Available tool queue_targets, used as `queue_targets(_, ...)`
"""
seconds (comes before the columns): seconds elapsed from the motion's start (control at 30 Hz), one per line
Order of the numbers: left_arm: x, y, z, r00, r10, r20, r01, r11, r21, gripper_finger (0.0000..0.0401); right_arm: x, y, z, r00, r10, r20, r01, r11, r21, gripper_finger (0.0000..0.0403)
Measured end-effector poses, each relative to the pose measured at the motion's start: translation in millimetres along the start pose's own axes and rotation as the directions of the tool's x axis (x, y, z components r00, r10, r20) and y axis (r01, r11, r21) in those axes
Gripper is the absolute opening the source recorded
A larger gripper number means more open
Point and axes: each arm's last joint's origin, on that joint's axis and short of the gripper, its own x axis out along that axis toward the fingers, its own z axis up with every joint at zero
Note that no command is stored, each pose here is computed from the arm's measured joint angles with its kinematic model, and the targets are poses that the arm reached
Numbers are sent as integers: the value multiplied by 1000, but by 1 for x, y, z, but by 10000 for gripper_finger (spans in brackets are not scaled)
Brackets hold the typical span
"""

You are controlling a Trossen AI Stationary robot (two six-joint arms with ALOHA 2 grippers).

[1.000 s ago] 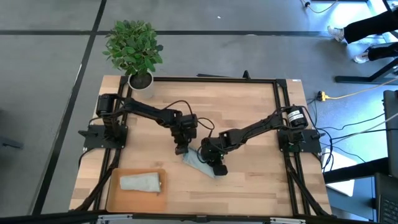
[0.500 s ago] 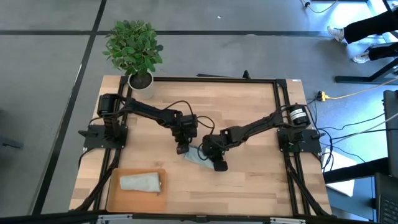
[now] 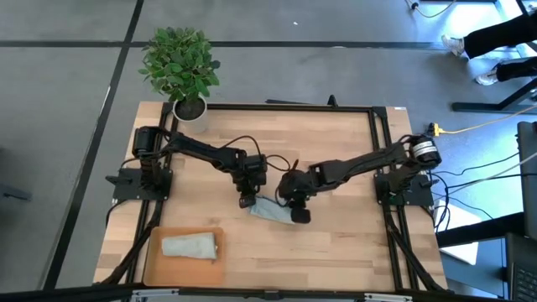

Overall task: Roll microfiber towels into tight, uniform cylinder then place into a basket
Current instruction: Roll the blue microfiber towel

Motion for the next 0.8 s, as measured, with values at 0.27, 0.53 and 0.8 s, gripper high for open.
queue_targets(0.27, 0, 0, 1, 1000, 2, 6, -2, 1000, -2, 0, 21, 19, 6, 983, 141, 115, -133, 989, -71, 115)
queue_targets(0.53, 0, 0, 0, 1000, -1, 5, 1, 1000, -3, 0, 56, 9, -12, 990, 74, 120, -71, 997, -27, 115)
queue_targets(0.8, 1, 0, 0, 1000, -2, 4, 2, 1000, 28, 0, 64, -1, -32, 995, 60, 84, -64, 997, 44, 115)
